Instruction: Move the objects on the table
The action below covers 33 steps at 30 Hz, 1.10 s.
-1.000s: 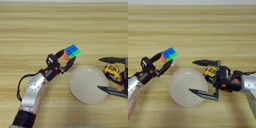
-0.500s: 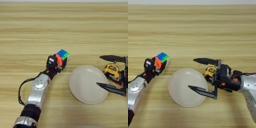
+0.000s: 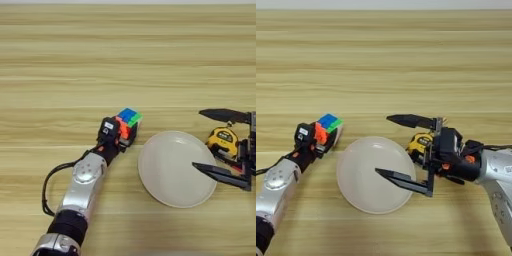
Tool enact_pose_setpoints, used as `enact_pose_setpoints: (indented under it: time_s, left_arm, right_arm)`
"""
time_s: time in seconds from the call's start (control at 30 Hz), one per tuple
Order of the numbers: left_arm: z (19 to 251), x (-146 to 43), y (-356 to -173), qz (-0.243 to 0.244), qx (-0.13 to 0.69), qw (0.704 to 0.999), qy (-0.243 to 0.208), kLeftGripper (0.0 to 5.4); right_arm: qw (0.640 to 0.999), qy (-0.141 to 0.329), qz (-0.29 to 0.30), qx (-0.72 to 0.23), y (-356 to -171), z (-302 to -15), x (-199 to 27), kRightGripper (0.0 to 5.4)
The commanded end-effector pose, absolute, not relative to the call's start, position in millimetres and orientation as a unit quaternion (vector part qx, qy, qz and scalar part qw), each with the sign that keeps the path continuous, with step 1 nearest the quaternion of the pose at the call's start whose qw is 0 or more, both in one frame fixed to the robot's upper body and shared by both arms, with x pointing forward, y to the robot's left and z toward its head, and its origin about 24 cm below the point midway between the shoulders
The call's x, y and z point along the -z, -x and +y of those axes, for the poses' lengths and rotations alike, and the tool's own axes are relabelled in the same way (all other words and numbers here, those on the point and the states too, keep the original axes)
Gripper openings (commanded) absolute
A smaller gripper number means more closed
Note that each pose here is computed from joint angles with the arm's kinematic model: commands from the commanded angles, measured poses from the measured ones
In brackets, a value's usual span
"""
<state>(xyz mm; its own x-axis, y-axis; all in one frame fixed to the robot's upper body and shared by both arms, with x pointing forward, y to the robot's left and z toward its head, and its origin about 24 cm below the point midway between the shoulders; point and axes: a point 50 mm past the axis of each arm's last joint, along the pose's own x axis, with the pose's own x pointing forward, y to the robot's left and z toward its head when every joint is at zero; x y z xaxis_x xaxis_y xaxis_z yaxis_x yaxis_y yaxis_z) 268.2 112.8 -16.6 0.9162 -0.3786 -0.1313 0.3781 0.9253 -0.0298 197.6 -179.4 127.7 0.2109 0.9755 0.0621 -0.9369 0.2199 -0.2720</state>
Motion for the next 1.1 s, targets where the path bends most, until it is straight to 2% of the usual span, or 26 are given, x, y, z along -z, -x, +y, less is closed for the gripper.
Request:
enact_pose_setpoints:
  time_s: [0.03, 0.9, 0.97, 1.1]
  left_arm:
    - [111.7, 19.4, -269.6, 0.078, 0.193, 0.978, -0.010, 3.25]
    - [107.2, 22.7, -268.1, 0.076, 0.197, 0.977, -0.023, 3.25]
    - [107.0, 22.5, -268.0, 0.075, 0.197, 0.977, -0.023, 3.76]
    - [107.6, 22.4, -268.2, 0.074, 0.197, 0.977, -0.024, 4.12]
  right_arm:
    - [0.773, 0.096, -0.123, -0.614, -199.8, -180.3, -133.3, 5.40]
    - [0.771, 0.100, -0.121, -0.617, -202.3, -183.5, -132.8, 5.40]
    - [0.771, 0.099, -0.120, -0.617, -201.9, -184.3, -131.5, 5.40]
    - [0.771, 0.098, -0.120, -0.617, -202.2, -183.8, -130.7, 5.40]
